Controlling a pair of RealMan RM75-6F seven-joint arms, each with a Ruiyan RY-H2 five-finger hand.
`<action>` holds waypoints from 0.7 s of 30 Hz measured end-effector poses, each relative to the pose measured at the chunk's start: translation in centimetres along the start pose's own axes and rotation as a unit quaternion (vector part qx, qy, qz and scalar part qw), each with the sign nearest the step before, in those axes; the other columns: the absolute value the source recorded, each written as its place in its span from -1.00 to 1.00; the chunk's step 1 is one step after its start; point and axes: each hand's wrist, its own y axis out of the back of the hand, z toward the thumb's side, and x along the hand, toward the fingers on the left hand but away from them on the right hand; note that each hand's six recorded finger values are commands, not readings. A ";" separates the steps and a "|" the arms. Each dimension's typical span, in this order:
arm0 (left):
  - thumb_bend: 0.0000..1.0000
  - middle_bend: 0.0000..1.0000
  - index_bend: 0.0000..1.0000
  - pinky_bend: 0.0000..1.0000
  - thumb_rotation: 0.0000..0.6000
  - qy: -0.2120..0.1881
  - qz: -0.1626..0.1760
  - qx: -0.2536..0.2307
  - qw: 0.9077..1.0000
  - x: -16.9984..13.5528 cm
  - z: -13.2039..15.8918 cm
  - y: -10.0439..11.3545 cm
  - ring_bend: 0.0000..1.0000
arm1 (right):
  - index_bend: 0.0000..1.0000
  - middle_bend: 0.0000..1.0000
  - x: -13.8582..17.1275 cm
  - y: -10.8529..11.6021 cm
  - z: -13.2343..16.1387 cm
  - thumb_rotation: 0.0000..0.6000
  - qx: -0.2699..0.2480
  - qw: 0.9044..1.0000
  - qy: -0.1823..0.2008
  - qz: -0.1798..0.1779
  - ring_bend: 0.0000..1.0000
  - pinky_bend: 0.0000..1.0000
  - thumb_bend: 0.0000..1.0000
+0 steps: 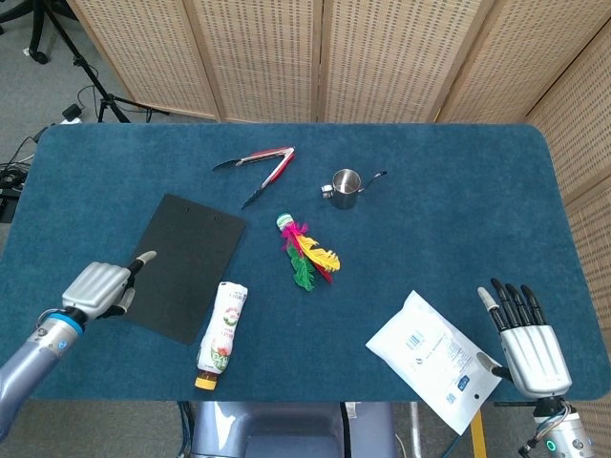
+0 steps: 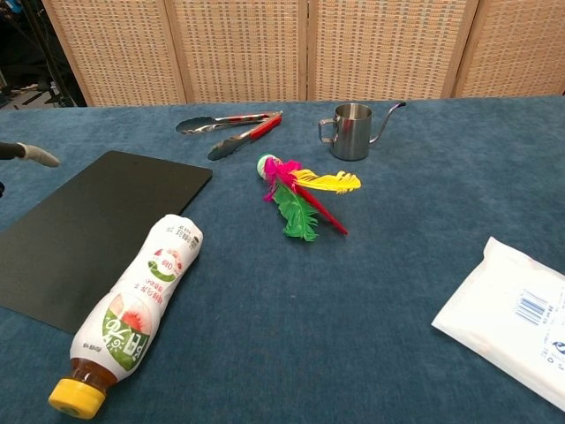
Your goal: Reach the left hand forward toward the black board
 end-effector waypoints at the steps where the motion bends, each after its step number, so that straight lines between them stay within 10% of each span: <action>1: 0.41 0.42 -1.00 0.08 1.00 0.000 -0.013 -0.002 1.000 0.5 0.0 0.1 0.57 | -1.00 -1.00 0.0 0.0 0.0 1.00 -0.001 1.000 0.000 -0.001 -1.00 -1.00 -0.58; 11: 0.52 0.45 -1.00 0.20 1.00 0.006 -0.111 -0.039 0.993 3.9 0.4 -0.3 0.67 | -1.00 -1.00 0.1 0.1 0.1 1.00 0.000 1.000 0.003 -0.004 -1.00 -1.00 -0.58; 21: 0.44 0.48 -1.00 0.24 1.00 0.021 -0.139 -0.047 0.989 5.3 0.2 -0.5 0.70 | -1.00 -1.00 0.1 0.1 0.1 1.00 -0.004 1.000 0.003 -0.005 -1.00 -1.00 -0.58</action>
